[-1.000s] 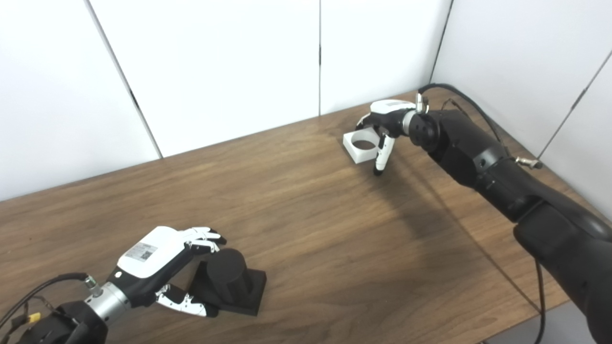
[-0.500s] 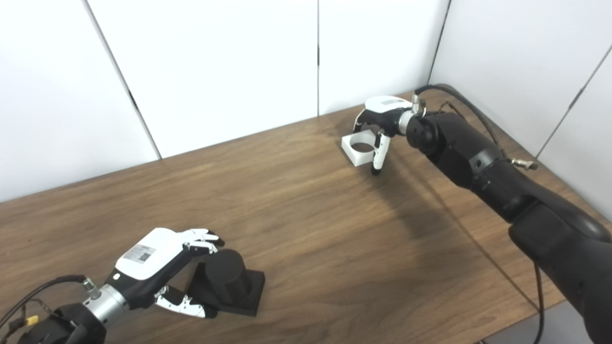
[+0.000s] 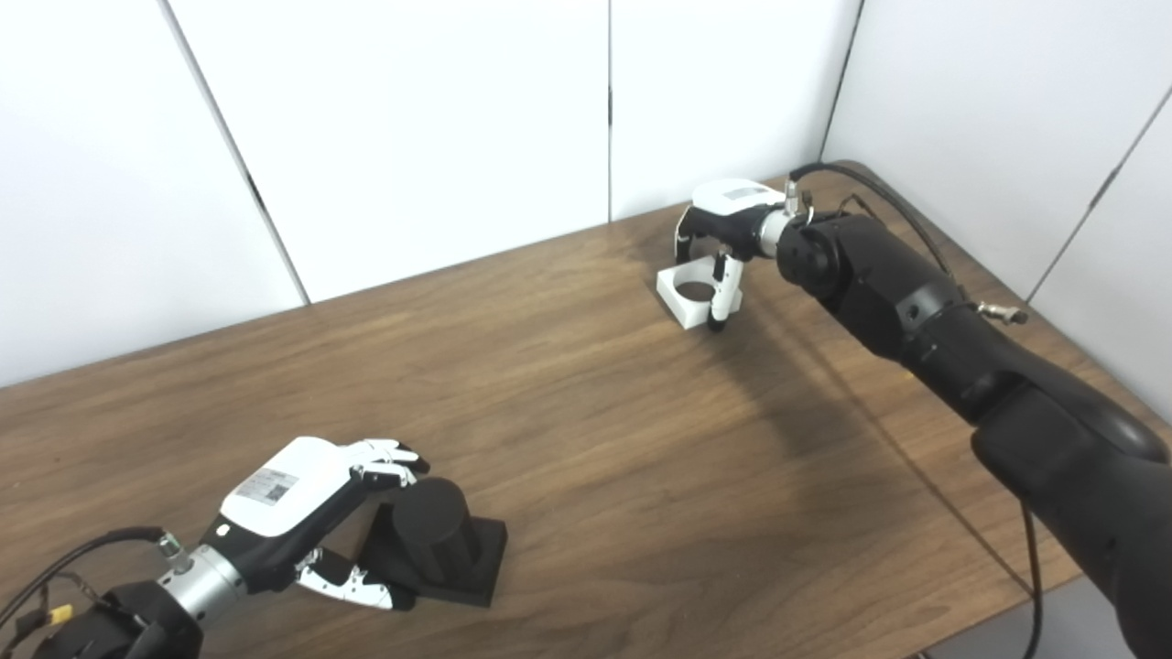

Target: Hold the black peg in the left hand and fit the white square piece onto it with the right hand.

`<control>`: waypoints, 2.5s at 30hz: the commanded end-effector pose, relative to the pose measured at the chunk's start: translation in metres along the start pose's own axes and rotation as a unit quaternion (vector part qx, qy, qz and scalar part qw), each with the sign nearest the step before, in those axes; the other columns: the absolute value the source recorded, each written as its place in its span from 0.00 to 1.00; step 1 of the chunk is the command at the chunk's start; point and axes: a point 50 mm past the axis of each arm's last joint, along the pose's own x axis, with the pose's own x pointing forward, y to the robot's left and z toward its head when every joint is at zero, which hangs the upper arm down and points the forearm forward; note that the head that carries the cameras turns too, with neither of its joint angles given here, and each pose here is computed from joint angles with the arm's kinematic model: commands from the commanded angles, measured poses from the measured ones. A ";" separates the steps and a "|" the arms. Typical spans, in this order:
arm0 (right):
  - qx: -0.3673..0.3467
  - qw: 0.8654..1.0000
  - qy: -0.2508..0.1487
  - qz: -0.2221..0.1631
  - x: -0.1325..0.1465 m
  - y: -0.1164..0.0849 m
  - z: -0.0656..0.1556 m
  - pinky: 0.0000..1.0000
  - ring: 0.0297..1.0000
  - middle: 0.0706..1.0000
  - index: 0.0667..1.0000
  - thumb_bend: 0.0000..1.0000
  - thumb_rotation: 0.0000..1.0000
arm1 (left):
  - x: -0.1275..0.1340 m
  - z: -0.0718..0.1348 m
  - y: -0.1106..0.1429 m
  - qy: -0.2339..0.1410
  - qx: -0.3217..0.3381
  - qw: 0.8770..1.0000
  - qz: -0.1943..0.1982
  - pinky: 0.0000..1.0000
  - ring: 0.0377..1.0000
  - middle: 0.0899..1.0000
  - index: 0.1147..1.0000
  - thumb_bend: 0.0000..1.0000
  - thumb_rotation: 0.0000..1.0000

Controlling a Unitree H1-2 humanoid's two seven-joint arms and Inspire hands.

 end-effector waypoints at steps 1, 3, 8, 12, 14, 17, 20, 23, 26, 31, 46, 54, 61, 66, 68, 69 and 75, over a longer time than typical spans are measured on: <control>-0.013 1.000 0.006 -0.020 0.002 -0.010 0.001 0.72 0.82 0.77 0.45 0.52 0.13 | -0.019 -0.008 -0.019 0.029 0.019 0.997 -0.071 0.70 0.85 0.79 0.42 0.52 0.06; -0.014 1.000 0.006 -0.020 0.002 -0.010 0.000 0.73 0.81 0.77 0.45 0.52 0.13 | -0.019 -0.008 -0.019 0.028 0.020 0.997 -0.071 0.70 0.85 0.80 0.42 0.52 0.06; -0.015 1.000 0.004 -0.024 0.000 -0.011 -0.001 0.71 0.81 0.76 0.45 0.52 0.13 | -0.019 -0.009 -0.019 0.029 0.019 0.997 -0.074 0.71 0.86 0.80 0.42 0.52 0.06; -0.004 0.999 -0.003 -0.036 -0.002 -0.012 -0.001 0.72 0.81 0.76 0.45 0.52 0.13 | -0.019 -0.009 -0.019 0.030 0.019 0.997 -0.075 0.71 0.86 0.80 0.42 0.52 0.06; 0.001 0.999 -0.010 -0.047 -0.003 -0.013 0.000 0.74 0.82 0.75 0.45 0.52 0.13 | -0.019 -0.009 -0.018 0.032 0.019 0.996 -0.077 0.71 0.86 0.80 0.42 0.52 0.06; 0.004 0.998 -0.022 -0.065 -0.006 -0.017 0.002 0.79 0.83 0.75 0.44 0.52 0.12 | -0.019 -0.009 -0.017 0.033 0.019 0.996 -0.076 0.71 0.86 0.81 0.42 0.52 0.06; 0.010 0.996 -0.034 -0.081 -0.010 -0.023 0.005 0.82 0.83 0.76 0.44 0.52 0.13 | -0.019 -0.010 -0.017 0.033 0.021 0.996 -0.075 0.71 0.86 0.80 0.42 0.52 0.06; 0.014 0.995 -0.044 -0.091 -0.014 -0.028 0.008 0.88 0.85 0.77 0.44 0.52 0.13 | -0.017 -0.009 -0.017 0.034 0.023 0.996 -0.077 0.71 0.87 0.80 0.42 0.52 0.06; 0.013 0.993 -0.051 -0.103 -0.018 -0.035 0.009 0.87 0.85 0.77 0.44 0.52 0.13 | -0.015 -0.009 -0.017 0.032 0.019 0.996 -0.075 0.71 0.87 0.80 0.42 0.52 0.06; 0.016 0.990 -0.070 -0.123 -0.027 -0.043 0.010 0.83 0.83 0.76 0.44 0.52 0.13 | -0.008 -0.007 -0.017 0.032 0.015 0.997 -0.075 0.71 0.88 0.81 0.42 0.52 0.06; 0.015 0.982 -0.124 -0.141 -0.037 -0.056 0.026 0.77 0.81 0.74 0.44 0.52 0.12 | 0.010 -0.001 -0.015 0.042 0.018 0.995 -0.083 0.70 0.89 0.83 0.42 0.52 0.07; 0.006 0.976 -0.166 -0.139 -0.045 -0.065 0.045 0.76 0.81 0.74 0.44 0.52 0.13 | 0.018 0.002 -0.012 0.045 0.013 0.996 -0.081 0.73 0.89 0.84 0.42 0.52 0.07; 0.009 0.969 -0.206 -0.138 -0.058 -0.077 0.065 0.76 0.81 0.75 0.44 0.52 0.13 | 0.024 0.002 -0.012 0.049 0.014 0.996 -0.077 0.71 0.89 0.84 0.42 0.52 0.07; 0.014 0.962 -0.235 -0.137 -0.070 -0.083 0.082 0.76 0.81 0.75 0.44 0.52 0.13 | 0.026 0.001 -0.012 0.052 0.015 0.996 -0.077 0.72 0.90 0.84 0.42 0.52 0.07; 0.011 0.960 -0.245 -0.138 -0.074 -0.084 0.087 0.74 0.81 0.75 0.44 0.52 0.13 | 0.026 0.001 -0.011 0.052 0.016 0.996 -0.077 0.73 0.90 0.84 0.42 0.52 0.07; 0.011 0.957 -0.254 -0.140 -0.076 -0.084 0.090 0.73 0.81 0.75 0.44 0.52 0.13 | 0.025 0.001 -0.011 0.052 0.015 0.996 -0.077 0.73 0.90 0.85 0.42 0.52 0.07; 0.010 0.946 -0.296 -0.133 -0.088 -0.087 0.110 0.70 0.80 0.75 0.44 0.52 0.13 | 0.025 0.001 -0.010 0.056 0.016 0.995 -0.078 0.73 0.90 0.85 0.42 0.52 0.07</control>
